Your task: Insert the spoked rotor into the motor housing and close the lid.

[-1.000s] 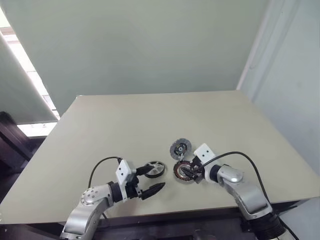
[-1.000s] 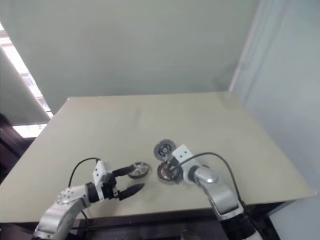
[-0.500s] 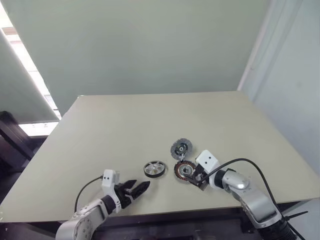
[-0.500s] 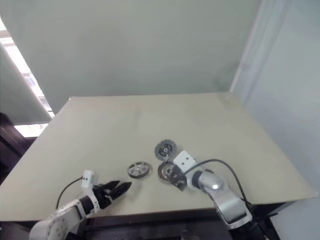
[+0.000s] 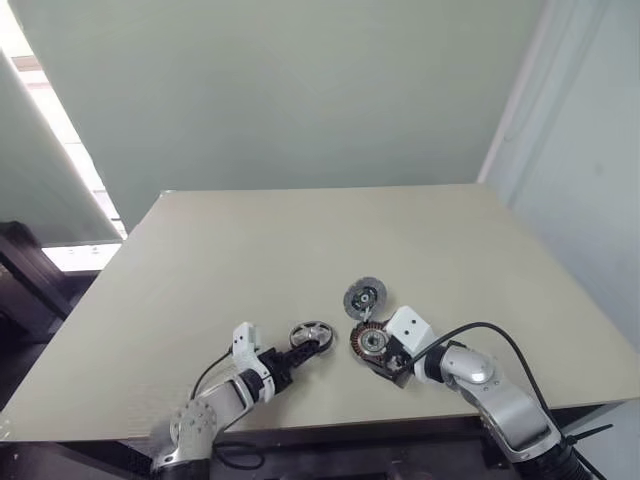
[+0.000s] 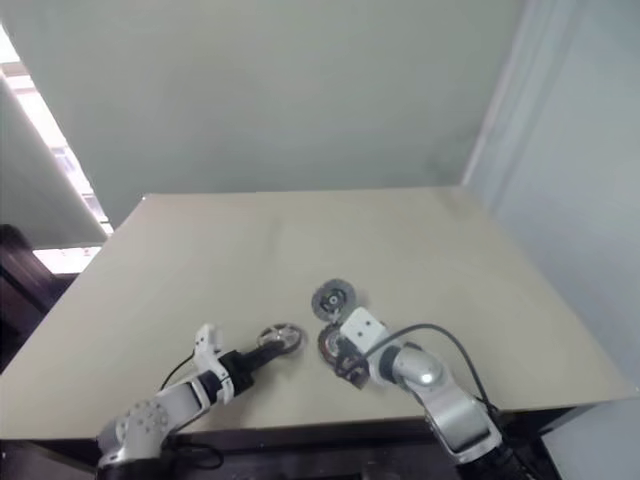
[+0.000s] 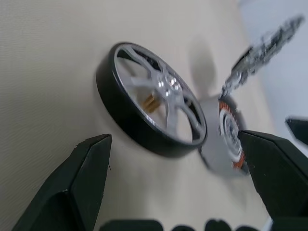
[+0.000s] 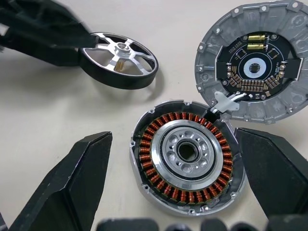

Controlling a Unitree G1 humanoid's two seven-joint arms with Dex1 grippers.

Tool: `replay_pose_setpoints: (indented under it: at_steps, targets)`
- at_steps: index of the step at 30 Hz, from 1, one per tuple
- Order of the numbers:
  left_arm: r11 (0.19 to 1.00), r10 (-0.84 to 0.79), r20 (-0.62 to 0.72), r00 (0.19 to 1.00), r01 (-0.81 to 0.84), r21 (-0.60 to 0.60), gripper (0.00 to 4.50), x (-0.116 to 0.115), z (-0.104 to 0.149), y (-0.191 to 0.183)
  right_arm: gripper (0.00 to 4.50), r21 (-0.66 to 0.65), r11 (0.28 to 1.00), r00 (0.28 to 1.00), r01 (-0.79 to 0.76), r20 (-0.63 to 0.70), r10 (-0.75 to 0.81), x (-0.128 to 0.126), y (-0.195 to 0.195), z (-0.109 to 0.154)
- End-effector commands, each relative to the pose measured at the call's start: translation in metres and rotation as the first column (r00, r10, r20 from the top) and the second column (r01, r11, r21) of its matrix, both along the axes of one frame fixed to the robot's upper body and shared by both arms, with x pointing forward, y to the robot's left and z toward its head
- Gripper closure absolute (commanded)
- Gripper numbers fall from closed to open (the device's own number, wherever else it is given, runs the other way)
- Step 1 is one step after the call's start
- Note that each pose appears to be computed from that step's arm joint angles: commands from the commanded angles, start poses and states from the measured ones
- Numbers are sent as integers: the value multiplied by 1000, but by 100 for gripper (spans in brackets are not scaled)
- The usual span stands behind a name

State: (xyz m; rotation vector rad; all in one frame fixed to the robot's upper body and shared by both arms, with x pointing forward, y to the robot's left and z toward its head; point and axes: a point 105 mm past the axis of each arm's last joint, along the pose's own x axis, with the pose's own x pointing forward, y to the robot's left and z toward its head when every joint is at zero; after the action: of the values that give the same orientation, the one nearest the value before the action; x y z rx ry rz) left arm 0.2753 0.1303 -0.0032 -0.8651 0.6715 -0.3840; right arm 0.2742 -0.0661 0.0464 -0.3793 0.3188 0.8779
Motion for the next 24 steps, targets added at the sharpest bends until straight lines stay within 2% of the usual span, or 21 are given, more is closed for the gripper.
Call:
replay_pose_setpoints:
  at_steps: [1, 4, 9, 11, 20, 23, 24]
  targets:
    - [999, 18, -67, 998, -21, -47, 0, 6, -5, -11, 4, 17, 1000, 997, -17, 71, 16, 1, 3, 17]
    - [994, 70, -81, 994, -76, -81, 67, 17, -4, -15, 0, 13, 1000, 997, -12, 73, 11, 1, 2, 17]
    - [982, 133, -120, 984, -147, -116, 244, 29, -4, -18, 0, 9, 1000, 997, -4, 72, 4, 0, 0, 17]
    - [978, 160, -134, 978, -175, -112, 297, 34, -6, -18, 0, 10, 1000, 997, 6, 73, -7, 1, -1, 17]
    - [963, 181, -107, 978, -199, -183, 297, 38, 6, -12, 0, 34, 998, 996, 58, 65, -60, 4, -9, 20]
    - [958, 188, -89, 978, -203, -201, 329, 37, 12, -5, 63, 50, 996, 996, 69, 59, -72, 5, -10, 21]
    - [958, 187, -80, 979, -200, -207, 329, 36, 14, -3, 98, 50, 997, 996, 66, 57, -69, 5, -10, 21]
